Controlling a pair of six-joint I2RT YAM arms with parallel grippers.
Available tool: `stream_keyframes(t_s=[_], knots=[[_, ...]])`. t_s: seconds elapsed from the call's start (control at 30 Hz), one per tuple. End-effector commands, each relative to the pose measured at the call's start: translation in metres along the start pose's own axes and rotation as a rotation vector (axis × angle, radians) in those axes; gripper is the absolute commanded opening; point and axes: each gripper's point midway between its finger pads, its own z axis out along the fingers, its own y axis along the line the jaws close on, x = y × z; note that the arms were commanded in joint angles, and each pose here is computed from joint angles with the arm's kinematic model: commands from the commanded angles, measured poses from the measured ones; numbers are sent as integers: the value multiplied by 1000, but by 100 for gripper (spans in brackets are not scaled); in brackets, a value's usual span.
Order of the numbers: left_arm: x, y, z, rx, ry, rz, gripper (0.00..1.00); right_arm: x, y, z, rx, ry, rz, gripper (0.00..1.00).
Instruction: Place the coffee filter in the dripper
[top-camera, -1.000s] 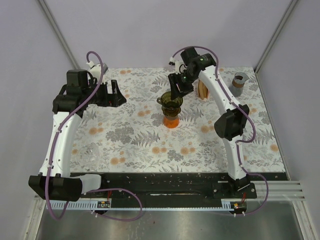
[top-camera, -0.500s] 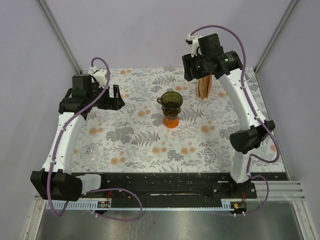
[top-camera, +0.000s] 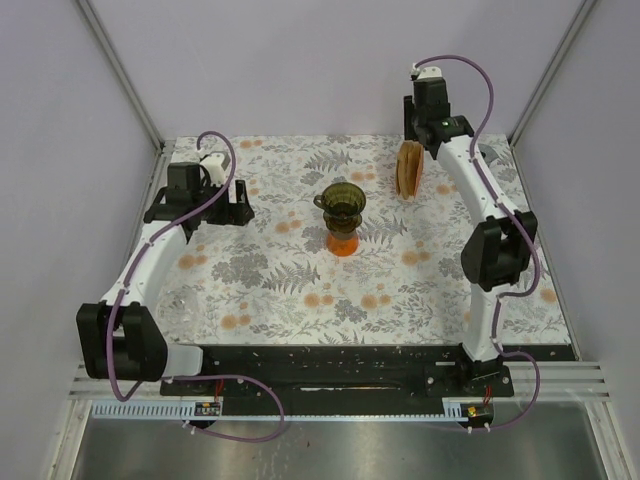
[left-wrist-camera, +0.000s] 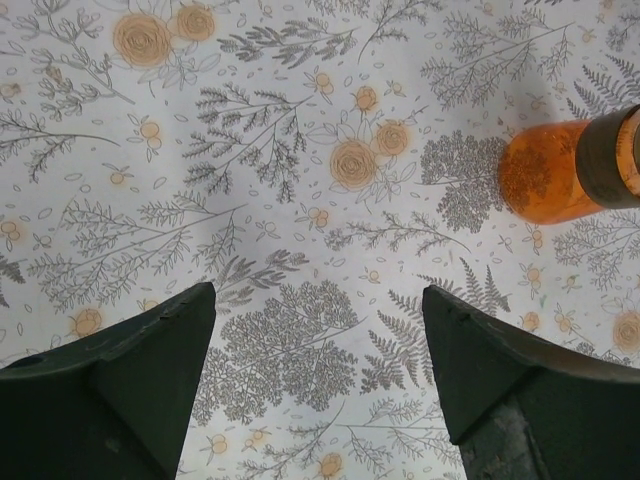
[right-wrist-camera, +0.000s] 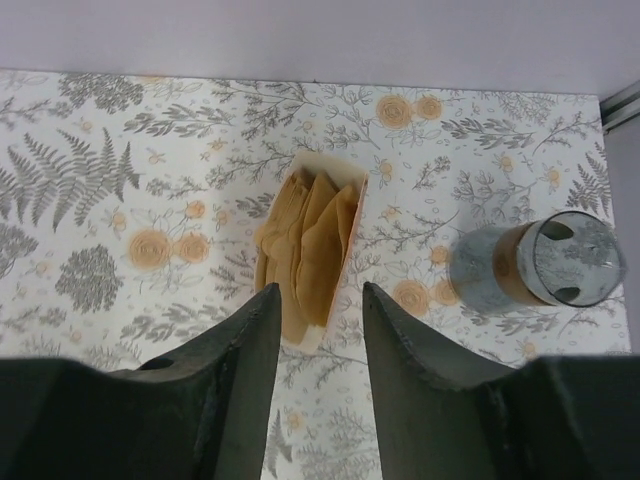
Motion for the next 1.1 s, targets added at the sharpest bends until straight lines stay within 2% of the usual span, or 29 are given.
stream_keyframes(t_s=[0.0,0.07,0.3,0.5,0.73,1.07], knots=[[-28,6,5,-19,-99,18,87,-15,-4,37,63,-90,18,40],[-24,9,9,-30,-84,12,87,-6,-1,51,68,-70,4,36],[-19,9,14,-22,-48,7,87,31,-4,83,123,-5,-59,37],[-13,8,18,-9,-24,-2,87,32,-2,93,86,14,-221,31],[-11,7,20,3,-14,-5,87,58,-12,115,144,156,-369,28],[-11,7,20,3,-9,-5,87,71,-15,118,145,196,-411,28]])
